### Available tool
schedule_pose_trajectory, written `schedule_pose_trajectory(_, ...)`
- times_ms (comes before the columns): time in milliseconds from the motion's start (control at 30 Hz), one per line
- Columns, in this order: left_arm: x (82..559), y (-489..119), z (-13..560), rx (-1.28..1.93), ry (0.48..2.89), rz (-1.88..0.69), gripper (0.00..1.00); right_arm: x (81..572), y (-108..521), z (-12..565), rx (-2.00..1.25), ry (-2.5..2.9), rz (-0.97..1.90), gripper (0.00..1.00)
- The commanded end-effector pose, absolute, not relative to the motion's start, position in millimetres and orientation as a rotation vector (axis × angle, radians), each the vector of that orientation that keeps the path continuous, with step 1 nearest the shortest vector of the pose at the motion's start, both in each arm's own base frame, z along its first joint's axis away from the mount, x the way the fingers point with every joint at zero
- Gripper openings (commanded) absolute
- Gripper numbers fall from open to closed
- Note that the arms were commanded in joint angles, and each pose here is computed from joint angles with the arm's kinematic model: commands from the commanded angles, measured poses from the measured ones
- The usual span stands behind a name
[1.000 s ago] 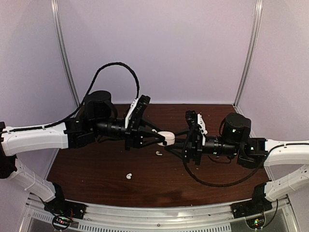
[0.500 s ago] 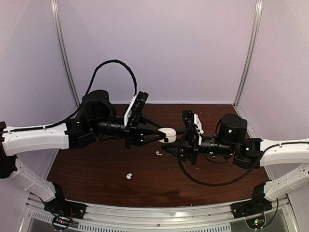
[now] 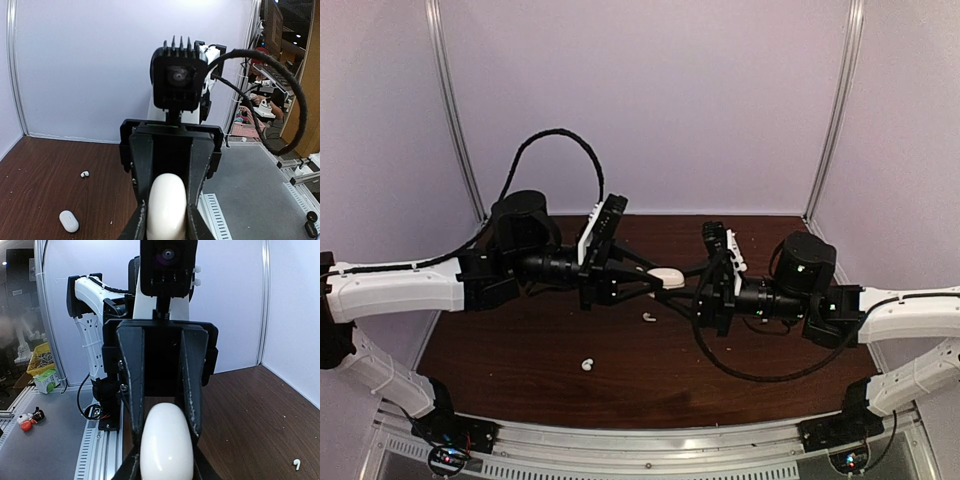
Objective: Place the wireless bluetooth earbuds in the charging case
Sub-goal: Pass from the left arm to the right
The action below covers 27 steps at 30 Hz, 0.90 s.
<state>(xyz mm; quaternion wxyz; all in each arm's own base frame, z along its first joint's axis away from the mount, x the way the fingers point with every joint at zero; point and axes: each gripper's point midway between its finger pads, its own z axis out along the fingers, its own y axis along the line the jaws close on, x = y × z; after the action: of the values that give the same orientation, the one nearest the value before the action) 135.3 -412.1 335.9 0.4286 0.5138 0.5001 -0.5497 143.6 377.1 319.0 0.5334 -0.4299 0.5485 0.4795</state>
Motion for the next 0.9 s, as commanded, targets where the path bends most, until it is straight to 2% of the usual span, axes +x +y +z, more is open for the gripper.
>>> schedule_pose_trajectory(0, 134.5, -411.8, 344.0, 1.266, 1.195, -1.376, 0.04, 143.4, 375.1, 334.6, -1.002, 1.261, 1.162, 0.26)
schedule_pose_trajectory(67, 133.5, -409.5, 345.4, 1.259, 1.179, -1.372, 0.04, 143.4, 374.7, 333.7, -1.003, 1.265, 1.166, 0.28)
schedule_pose_trajectory(133, 131.6, -407.2, 347.8, 1.253, 1.155, -1.374, 0.04, 142.9, 373.9, 333.5, -0.997, 1.263, 1.173, 0.38)
schedule_pose_trajectory(200, 131.3, -406.1, 351.5, 1.246, 1.139, -1.375, 0.03, 143.8, 372.5, 332.5, -0.986, 1.264, 1.174, 0.41)
schedule_pose_trajectory(400, 131.2, -408.0, 355.2, 1.238, 1.126, -1.391, 0.03, 144.5, 371.0, 332.9, -0.972, 1.253, 1.185, 0.39)
schedule_pose_trajectory(600, 131.5, -408.9, 358.0, 1.218, 1.116, -1.417, 0.03, 143.9, 373.1, 328.0, -0.98, 1.258, 1.193, 0.44)
schedule_pose_trajectory(867, 132.4, -411.2, 356.0, 1.218, 1.123, -1.424, 0.02, 142.8, 371.5, 334.7, -0.984, 1.233, 1.184, 0.35)
